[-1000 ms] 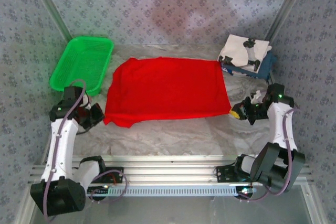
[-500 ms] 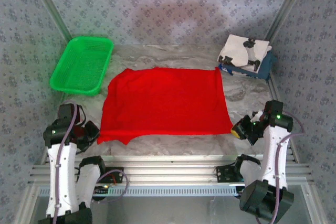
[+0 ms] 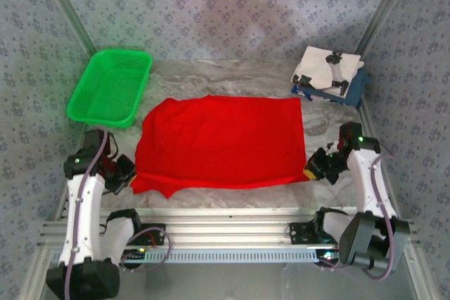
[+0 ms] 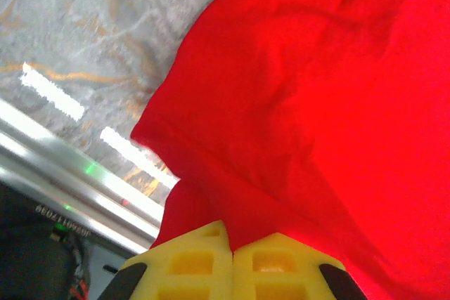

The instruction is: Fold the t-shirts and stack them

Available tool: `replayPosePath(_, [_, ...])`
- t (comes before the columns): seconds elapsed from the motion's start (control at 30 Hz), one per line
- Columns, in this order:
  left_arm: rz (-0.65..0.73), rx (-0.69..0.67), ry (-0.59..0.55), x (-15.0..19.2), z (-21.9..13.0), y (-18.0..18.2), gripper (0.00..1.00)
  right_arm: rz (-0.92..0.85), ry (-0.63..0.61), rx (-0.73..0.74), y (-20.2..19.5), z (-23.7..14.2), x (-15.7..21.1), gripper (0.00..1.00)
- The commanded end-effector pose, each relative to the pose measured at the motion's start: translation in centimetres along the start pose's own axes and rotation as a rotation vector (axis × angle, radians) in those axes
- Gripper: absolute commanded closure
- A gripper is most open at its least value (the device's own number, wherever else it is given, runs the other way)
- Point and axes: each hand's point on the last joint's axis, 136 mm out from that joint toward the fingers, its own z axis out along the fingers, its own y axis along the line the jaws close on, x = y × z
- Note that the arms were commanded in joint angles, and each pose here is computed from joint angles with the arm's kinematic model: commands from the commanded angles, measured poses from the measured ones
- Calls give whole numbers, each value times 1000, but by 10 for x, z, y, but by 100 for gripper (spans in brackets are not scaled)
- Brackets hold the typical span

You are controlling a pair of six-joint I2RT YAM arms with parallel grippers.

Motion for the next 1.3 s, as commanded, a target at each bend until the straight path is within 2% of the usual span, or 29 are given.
replayPosePath(0.0, [72, 75, -81, -26, -10, -29, 100, -41, -70, -2, 18, 0, -30, 100])
replayPosePath(0.17, [148, 61, -105, -41, -7, -43, 100, -114, -44, 43, 26, 8, -51, 100])
replayPosePath(0.53, [224, -4, -99, -67, 11, -59, 100, -167, -4, 95, 33, 26, -86, 100])
replayPosePath(1.27, [376, -76, -39, -84, 52, -88, 100, -205, 69, 155, 24, 62, -106, 100])
